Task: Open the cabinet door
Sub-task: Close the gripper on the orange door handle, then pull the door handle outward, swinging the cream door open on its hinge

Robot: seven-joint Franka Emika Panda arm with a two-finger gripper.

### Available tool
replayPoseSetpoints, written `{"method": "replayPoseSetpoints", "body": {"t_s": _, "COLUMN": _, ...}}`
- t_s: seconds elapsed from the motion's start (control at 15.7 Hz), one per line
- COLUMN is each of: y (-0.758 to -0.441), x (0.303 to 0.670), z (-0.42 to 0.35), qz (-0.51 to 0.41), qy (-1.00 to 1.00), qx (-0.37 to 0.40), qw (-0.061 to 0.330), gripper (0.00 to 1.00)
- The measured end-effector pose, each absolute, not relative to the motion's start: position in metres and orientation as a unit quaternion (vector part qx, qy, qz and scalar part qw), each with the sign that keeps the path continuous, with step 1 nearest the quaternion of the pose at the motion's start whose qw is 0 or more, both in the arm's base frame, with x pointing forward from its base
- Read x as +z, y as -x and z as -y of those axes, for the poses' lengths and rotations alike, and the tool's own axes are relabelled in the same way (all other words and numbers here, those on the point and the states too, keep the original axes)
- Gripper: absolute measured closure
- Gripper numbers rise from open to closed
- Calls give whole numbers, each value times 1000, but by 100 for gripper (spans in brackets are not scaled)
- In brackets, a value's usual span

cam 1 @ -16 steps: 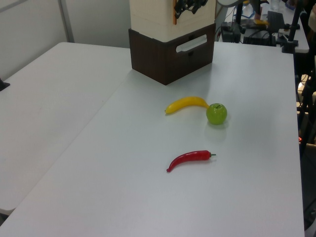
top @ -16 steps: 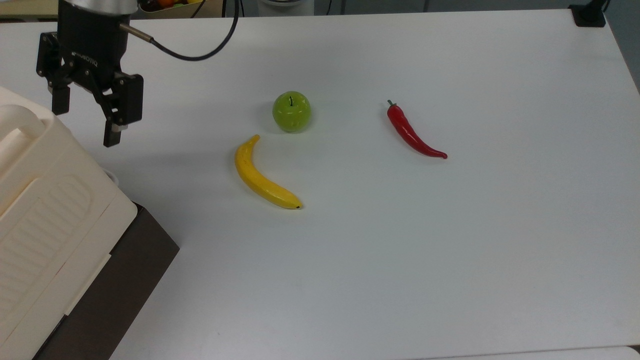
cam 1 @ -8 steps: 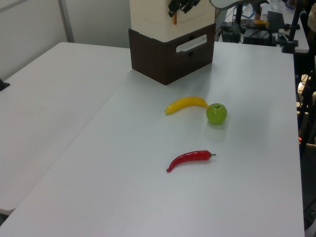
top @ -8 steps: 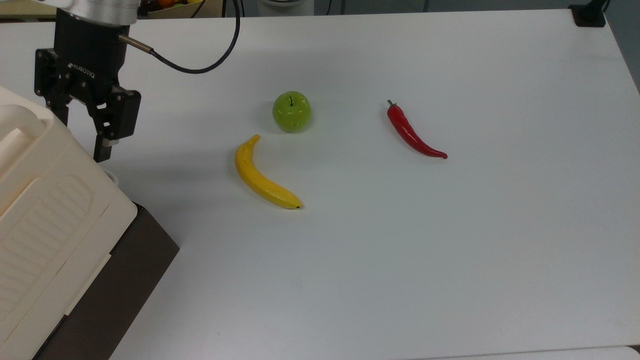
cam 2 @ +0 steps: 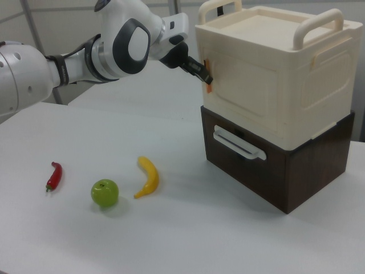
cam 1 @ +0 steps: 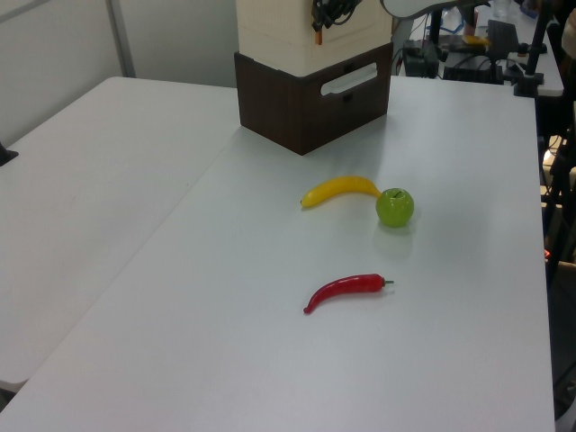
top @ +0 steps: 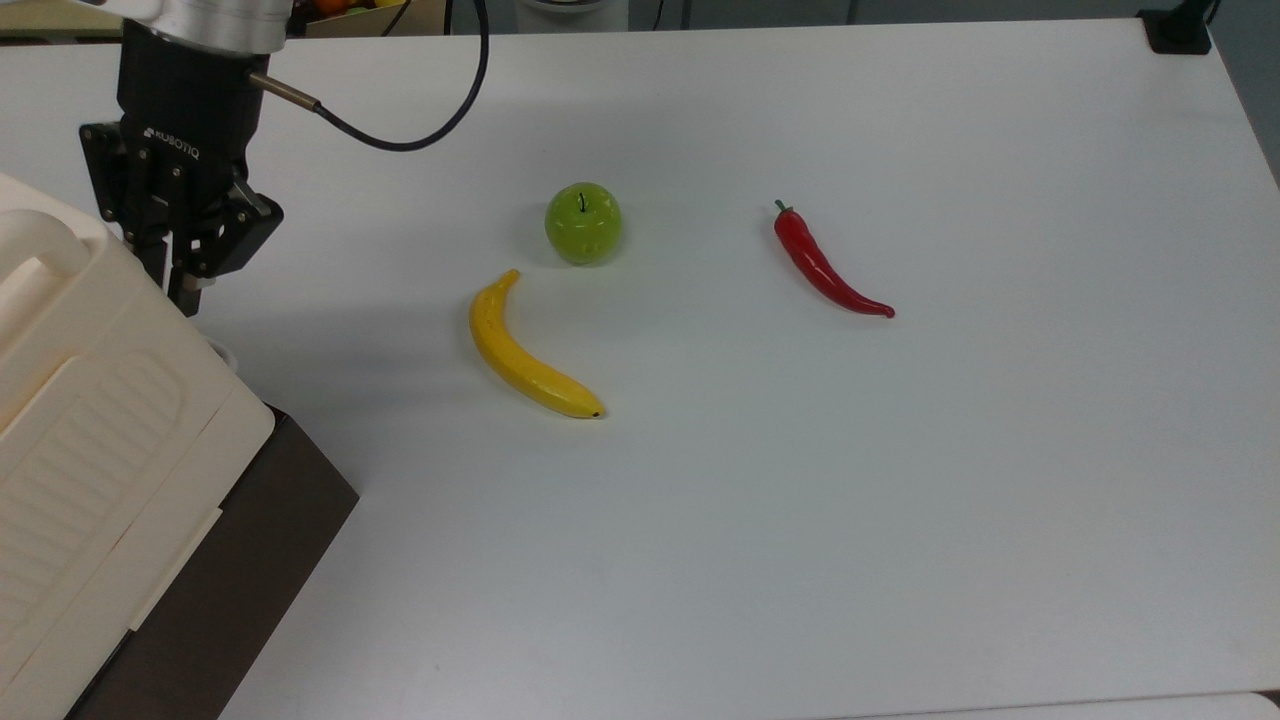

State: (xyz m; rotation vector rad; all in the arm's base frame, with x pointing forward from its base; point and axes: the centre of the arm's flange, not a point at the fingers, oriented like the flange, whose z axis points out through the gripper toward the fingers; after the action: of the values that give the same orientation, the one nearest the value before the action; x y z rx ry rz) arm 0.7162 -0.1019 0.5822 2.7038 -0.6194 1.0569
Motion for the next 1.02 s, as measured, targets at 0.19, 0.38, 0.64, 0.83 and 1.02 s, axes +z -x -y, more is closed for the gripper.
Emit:
{"method": "replayPoseSetpoints", "body": {"t_s": 0.19, "y": -716, "x": 582, "z": 100, "qz": 206, "qy": -908, "qx": 355, "qw": 88, "gripper": 84}}
{"method": "replayPoseSetpoints", "body": {"t_s": 0.38, "y": -716, "x": 582, "z": 100, "qz": 205, "qy": -908, "qx": 355, "qw": 89, "gripper": 85}}
{"method": "replayPoseSetpoints", "body": {"t_s": 0.64, "y": -715, "x": 583, "z": 99, "qz": 205, "qy": -908, "qx": 353, "qw": 90, "gripper": 85}}
{"method": "replayPoseSetpoints", "body": {"t_s": 0.83, "y": -712, "x": 585, "z": 96, "qz": 207, "qy": -912, "qx": 341, "qw": 93, "gripper": 85}}
{"method": "replayPoseSetpoints", "body": {"t_s": 1.02, "y": -705, "x": 589, "z": 91, "qz": 210, "qy": -918, "qx": 322, "qw": 98, "gripper": 85}}
